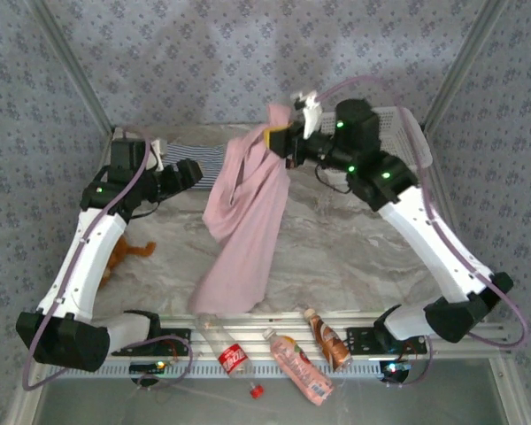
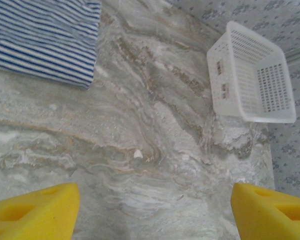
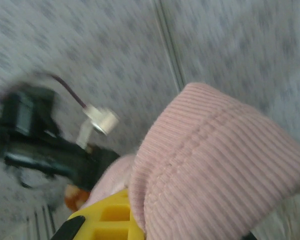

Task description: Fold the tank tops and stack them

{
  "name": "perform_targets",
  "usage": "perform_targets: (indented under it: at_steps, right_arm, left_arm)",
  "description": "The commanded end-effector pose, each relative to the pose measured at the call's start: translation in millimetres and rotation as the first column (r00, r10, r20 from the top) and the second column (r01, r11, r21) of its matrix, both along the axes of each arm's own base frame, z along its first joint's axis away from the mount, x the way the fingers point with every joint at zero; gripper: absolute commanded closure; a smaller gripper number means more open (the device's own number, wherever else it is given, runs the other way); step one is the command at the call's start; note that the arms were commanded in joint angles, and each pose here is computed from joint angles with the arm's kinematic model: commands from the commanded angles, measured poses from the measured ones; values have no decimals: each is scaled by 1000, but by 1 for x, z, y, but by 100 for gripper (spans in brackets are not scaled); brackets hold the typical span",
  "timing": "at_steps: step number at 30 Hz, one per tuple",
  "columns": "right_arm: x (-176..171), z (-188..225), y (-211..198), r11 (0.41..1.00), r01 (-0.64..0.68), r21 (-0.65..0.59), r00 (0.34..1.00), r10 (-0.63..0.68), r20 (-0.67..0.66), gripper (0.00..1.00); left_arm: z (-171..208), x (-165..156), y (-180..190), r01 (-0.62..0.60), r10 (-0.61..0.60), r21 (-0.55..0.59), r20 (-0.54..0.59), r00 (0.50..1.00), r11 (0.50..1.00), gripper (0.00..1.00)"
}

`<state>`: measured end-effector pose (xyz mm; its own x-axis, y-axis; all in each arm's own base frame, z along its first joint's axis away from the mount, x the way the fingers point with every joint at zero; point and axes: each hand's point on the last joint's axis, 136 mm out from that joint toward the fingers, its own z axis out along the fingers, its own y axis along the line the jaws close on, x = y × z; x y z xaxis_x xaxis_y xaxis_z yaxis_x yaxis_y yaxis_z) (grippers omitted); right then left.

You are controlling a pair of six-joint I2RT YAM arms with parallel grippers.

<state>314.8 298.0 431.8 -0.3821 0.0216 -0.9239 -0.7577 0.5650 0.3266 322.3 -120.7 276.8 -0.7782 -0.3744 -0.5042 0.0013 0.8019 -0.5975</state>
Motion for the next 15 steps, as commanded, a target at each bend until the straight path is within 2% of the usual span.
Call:
perform_targets:
  at_steps: [1, 6, 10, 15]
  right_arm:
    - [25, -79, -7, 996, 66, -51, 985, -73, -156, 100]
    - [53, -183, -19, 974, 154, -168, 946, -195, -261, 100]
    - [79, -222, -29, 948, 195, -253, 928, -262, -265, 100]
    - [113, -239, -48, 924, 253, -286, 908, -329, -261, 98]
  left_arm:
    - [-35, -10, 0, -2, 1, -8, -96, 995, 1000, 21]
    - [-85, -17, -12, 3, -6, -15, -197, 980, 1000, 22]
    - [-118, -31, -24, 62, -42, 66, -269, 962, 996, 22]
    - [-151, -47, -34, 123, -74, 126, -341, 937, 984, 22]
